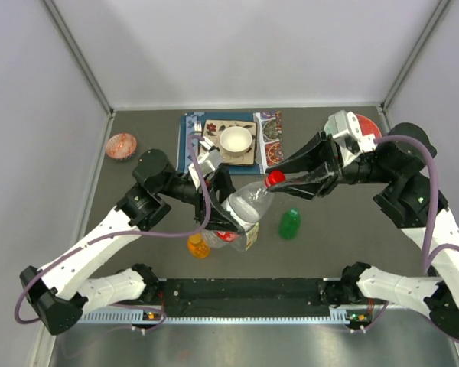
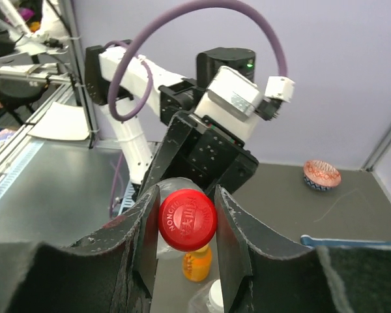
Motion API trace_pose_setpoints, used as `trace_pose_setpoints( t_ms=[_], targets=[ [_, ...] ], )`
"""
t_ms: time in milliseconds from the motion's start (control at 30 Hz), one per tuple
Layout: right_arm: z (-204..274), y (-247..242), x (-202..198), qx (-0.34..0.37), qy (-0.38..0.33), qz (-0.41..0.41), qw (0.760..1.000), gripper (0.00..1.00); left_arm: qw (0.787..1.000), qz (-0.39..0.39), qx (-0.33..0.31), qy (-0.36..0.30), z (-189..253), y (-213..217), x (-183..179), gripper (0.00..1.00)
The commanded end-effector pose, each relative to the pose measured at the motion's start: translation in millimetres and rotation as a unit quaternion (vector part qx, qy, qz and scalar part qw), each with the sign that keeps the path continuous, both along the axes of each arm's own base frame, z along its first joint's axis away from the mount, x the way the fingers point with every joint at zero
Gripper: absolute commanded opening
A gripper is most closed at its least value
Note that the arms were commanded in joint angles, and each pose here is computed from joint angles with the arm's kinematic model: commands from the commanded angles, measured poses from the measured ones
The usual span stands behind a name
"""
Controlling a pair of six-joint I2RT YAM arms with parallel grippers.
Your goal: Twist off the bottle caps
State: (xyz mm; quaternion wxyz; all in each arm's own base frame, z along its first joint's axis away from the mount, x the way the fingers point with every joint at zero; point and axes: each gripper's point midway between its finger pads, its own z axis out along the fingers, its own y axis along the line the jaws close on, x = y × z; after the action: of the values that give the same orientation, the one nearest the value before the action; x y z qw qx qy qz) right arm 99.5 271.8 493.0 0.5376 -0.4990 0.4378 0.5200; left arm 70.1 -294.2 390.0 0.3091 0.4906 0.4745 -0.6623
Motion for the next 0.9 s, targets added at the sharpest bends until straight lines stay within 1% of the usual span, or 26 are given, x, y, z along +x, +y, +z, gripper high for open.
trace_pose_setpoints(
  t_ms=[0,33,233,300,400,433,467,500,533,567,633,733,867],
  targets=[
    [-37.2,-1.0,-25.6,-0.053,0.019,0.089,0.994,0.00,0.994,-0.019,-0.083,-0.074,43.6,8.6,-9.6,0.50],
    [-37.6,-2.3,-30.1,-0.051,0.002,0.106,0.993,0.00,0.994,-0.021,-0.083,-0.075,43.8,8.9,-10.1,0.50],
    [-39.4,-7.4,-46.9,-0.055,-0.006,0.160,0.986,0.00,0.994,-0.026,-0.077,-0.074,41.3,8.1,-9.3,0.50],
    [-41.2,-7.4,-46.1,-0.057,-0.003,0.162,0.985,0.00,0.994,-0.024,-0.074,-0.073,38.8,7.4,-7.7,0.50],
    [-31.6,-8.9,-41.4,-0.047,-0.014,0.135,0.990,0.00,0.995,-0.003,-0.066,-0.075,34.5,5.2,-0.4,0.50],
    [-24.6,-8.4,-32.5,-0.039,-0.017,0.098,0.994,0.00,0.995,0.003,-0.063,-0.075,33.0,4.6,1.9,0.50],
    [-14.0,-10.9,-30.9,-0.029,-0.026,0.079,0.996,0.00,0.994,0.013,-0.064,-0.087,32.0,4.6,5.4,0.51],
    [-4.7,-14.9,-31.4,-0.018,-0.032,0.062,0.997,0.00,0.995,0.021,-0.054,-0.079,28.8,3.8,8.2,0.51],
    [6.2,-17.0,-21.1,-0.003,-0.039,0.020,0.999,0.00,0.995,0.027,-0.051,-0.078,27.2,2.9,10.6,0.51],
    [17.4,-20.6,-21.1,0.011,-0.052,0.005,0.999,0.00,0.994,0.033,-0.053,-0.085,27.6,3.7,11.7,0.51],
    [31.5,-27.6,-19.6,0.030,-0.047,-0.025,0.998,0.00,0.995,0.038,-0.050,-0.083,25.1,3.4,14.0,0.51],
    [43.1,-33.9,-24.4,0.043,-0.052,-0.033,0.997,0.00,0.995,0.042,-0.049,-0.083,22.5,2.9,15.9,0.51],
    [37.6,-32.9,-27.3,0.036,-0.042,-0.022,0.998,0.00,0.995,0.043,-0.047,-0.082,20.1,2.1,17.7,0.51]
  ],
)
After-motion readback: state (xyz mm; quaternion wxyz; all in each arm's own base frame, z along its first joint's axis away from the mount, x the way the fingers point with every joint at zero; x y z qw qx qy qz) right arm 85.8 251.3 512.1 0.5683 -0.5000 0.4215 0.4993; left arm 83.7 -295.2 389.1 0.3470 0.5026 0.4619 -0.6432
